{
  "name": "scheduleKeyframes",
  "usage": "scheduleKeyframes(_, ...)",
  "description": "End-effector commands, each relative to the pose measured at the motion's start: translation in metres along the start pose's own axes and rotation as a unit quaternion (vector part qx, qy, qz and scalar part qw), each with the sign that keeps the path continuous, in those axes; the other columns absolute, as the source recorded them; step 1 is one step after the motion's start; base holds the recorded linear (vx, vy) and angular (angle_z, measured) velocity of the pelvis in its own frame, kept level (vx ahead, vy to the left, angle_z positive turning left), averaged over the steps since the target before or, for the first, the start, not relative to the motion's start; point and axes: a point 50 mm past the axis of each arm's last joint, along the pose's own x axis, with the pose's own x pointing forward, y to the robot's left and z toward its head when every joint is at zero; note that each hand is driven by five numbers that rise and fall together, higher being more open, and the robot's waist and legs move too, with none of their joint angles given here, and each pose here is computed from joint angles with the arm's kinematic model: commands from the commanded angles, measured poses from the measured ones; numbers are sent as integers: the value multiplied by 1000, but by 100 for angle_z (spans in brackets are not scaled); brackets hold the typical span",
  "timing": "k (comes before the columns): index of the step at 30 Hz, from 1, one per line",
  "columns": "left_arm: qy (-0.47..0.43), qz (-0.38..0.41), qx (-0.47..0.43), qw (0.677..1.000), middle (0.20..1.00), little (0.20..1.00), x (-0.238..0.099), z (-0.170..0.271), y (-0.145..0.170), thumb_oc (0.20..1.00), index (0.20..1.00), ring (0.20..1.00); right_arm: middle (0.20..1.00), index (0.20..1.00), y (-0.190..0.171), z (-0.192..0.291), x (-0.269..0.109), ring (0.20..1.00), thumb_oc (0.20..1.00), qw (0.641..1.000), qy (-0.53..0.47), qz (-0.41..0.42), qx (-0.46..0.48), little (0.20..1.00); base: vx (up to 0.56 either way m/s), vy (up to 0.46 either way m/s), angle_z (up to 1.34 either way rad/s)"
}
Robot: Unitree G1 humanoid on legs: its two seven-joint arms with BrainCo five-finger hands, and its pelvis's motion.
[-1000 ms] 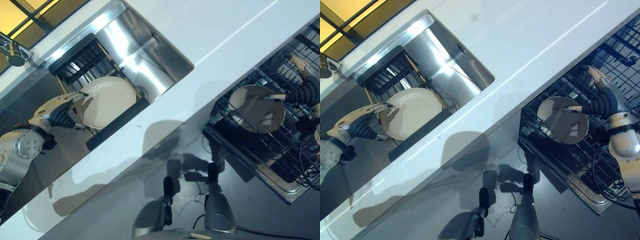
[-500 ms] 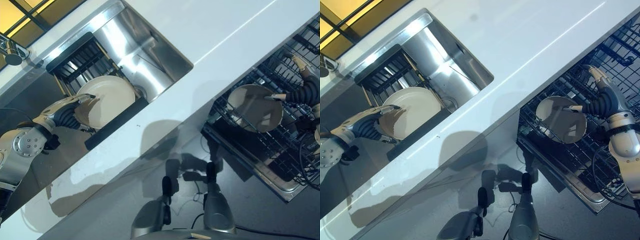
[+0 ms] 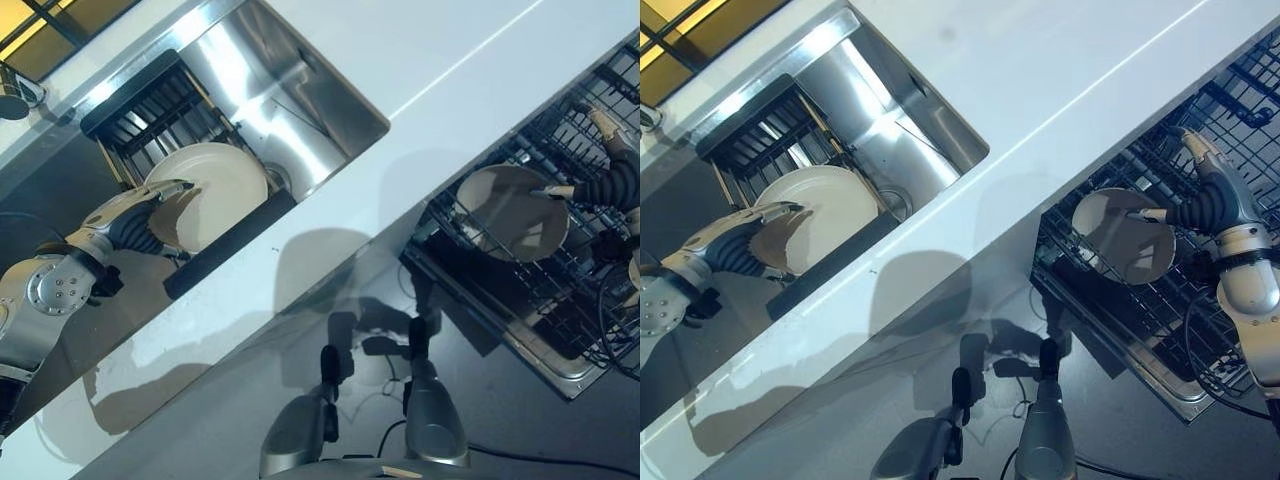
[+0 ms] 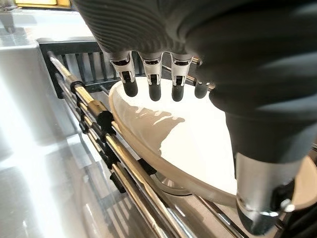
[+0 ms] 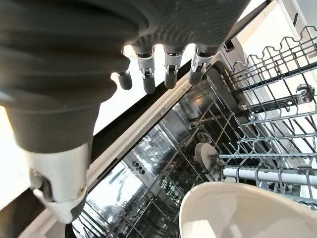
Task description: Pick up plates and place into dishwasher.
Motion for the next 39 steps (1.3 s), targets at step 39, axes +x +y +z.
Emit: scheduleKeyframes(39,4,159,270,950,1000,1000,-3,-13,-39,1000,1000,1000,1000,1000,14,20,6,1000,1000,997,-45,-59,35,1000,-3,-18,0)
